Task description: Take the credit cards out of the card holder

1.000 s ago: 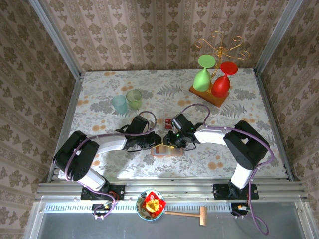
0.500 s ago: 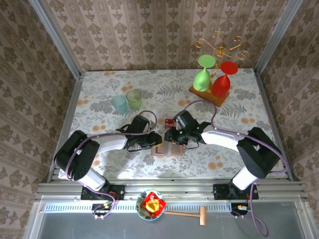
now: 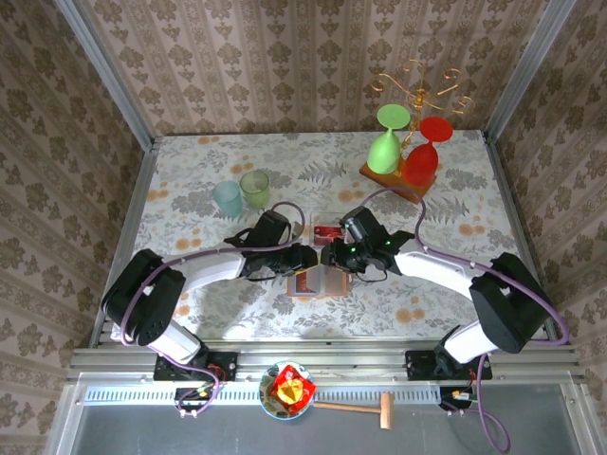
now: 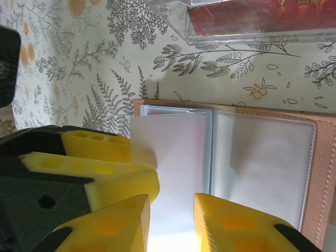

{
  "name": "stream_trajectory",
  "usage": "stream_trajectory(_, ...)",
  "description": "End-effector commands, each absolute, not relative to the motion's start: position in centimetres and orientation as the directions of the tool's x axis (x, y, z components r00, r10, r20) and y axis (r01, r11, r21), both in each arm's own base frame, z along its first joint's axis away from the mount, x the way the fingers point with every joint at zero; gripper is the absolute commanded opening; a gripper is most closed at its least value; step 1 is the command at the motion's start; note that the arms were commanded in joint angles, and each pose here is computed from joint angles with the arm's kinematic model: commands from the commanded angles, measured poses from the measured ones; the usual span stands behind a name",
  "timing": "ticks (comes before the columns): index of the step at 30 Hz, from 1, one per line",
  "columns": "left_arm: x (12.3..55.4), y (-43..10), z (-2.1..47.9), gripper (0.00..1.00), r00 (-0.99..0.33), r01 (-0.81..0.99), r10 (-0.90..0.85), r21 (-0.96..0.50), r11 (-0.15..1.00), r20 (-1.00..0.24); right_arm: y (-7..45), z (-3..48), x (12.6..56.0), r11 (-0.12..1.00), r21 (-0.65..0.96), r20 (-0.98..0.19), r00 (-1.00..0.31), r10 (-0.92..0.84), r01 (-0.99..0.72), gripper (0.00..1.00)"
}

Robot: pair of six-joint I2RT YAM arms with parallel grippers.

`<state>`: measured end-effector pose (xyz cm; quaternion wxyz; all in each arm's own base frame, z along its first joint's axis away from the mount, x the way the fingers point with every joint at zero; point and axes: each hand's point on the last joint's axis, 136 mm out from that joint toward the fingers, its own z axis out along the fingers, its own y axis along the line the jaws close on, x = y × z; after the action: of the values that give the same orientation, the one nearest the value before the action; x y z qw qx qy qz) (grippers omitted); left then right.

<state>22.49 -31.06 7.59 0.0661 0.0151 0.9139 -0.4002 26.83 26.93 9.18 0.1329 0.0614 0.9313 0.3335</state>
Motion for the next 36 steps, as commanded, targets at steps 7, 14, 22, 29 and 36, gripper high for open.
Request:
stream_trajectory(7, 22.4, -33.2, 8.2, 0.4, -0.989, 0.128, 0.031, -0.728, 0.673, -0.145, 24.4, 9.3, 26.5, 0.796, 0.603, -0.237, -0.943, 0.233, 0.045, 0.29)
stream_trajectory(14, 22.5, -34.4, 8.1, 0.43, -0.988, 0.141, 0.051, -0.732, 0.666, -0.144, 23.3, 9.8, 26.2, 0.794, 0.606, -0.252, -0.934, 0.254, 0.053, 0.3)
stream_trajectory(22, 22.8, -35.8, 7.7, 0.47, -0.988, 0.153, 0.074, -0.738, 0.658, -0.139, 22.0, 10.1, 25.8, 0.797, 0.6, -0.262, -0.926, 0.273, 0.065, 0.32)
stream_trajectory(29, 22.6, -37.1, 6.8, 0.49, -0.988, 0.156, 0.094, -0.745, 0.648, -0.125, 21.0, 10.4, 25.6, 0.801, 0.594, -0.271, -0.921, 0.281, 0.07, 0.33)
stream_trajectory(36, 22.5, -37.1, 6.3, 0.49, -0.989, 0.151, 0.093, -0.743, 0.652, -0.118, 20.9, 10.4, 25.6, 0.798, 0.598, -0.268, -0.921, 0.282, 0.071, 0.33)
